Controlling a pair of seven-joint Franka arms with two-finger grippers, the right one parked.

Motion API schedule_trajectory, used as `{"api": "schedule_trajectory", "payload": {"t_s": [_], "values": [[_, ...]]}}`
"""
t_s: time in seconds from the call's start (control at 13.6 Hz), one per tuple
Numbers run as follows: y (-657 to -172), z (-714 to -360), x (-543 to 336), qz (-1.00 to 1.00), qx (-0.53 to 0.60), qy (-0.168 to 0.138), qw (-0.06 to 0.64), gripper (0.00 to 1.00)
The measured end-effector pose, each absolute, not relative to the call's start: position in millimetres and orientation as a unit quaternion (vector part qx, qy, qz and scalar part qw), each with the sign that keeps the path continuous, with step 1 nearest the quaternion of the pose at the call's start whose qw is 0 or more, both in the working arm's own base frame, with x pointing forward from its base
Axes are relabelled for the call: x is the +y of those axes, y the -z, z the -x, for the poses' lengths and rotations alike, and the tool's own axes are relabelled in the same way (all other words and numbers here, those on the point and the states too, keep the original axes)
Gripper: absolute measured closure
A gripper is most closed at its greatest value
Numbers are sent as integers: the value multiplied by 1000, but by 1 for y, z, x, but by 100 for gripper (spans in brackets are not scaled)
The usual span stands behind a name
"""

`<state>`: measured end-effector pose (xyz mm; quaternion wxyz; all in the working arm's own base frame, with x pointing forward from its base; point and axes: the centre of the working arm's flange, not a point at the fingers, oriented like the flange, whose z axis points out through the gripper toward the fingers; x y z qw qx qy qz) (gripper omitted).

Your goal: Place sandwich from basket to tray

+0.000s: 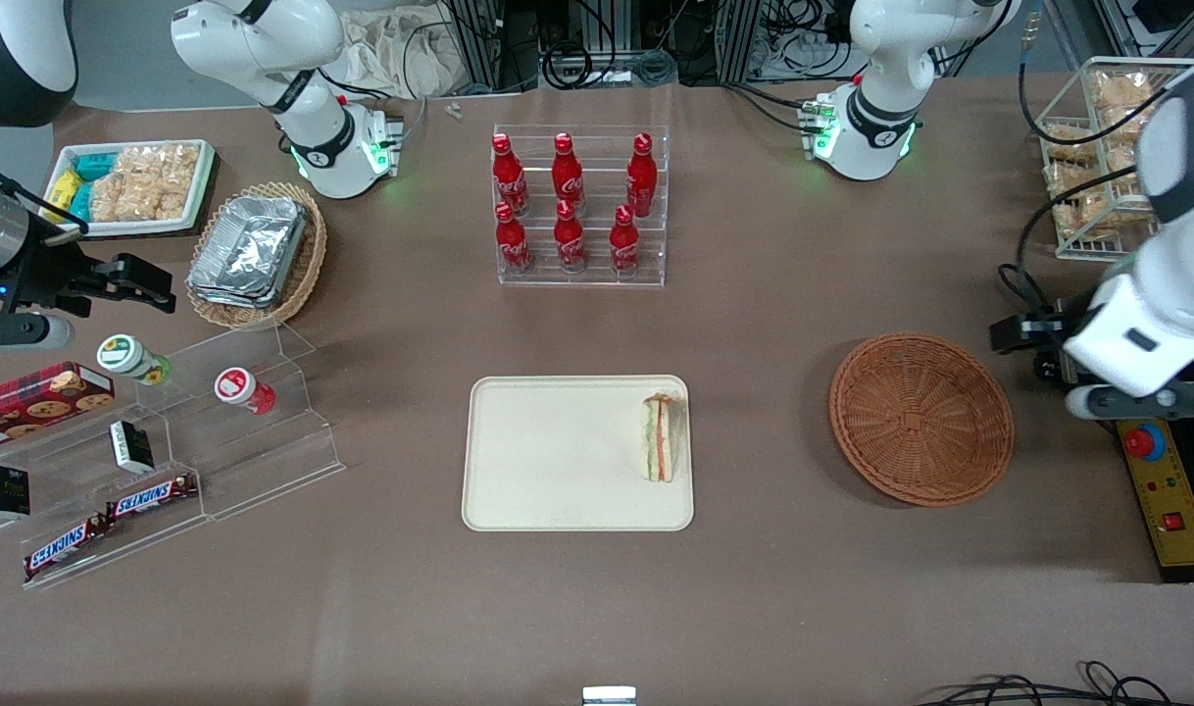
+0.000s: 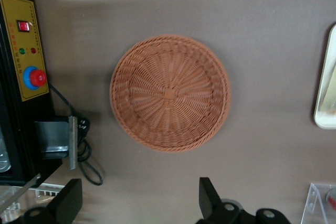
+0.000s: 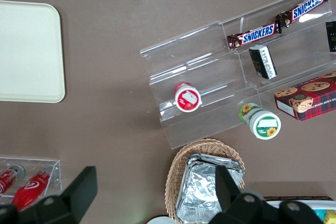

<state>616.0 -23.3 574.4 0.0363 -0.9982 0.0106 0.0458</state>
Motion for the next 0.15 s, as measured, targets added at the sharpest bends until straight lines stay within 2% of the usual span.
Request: {"api": "schedule_trajectory", "payload": {"t_s": [0.15], "values": [[-590,-608,20,999,4,-40,26,0]]}}
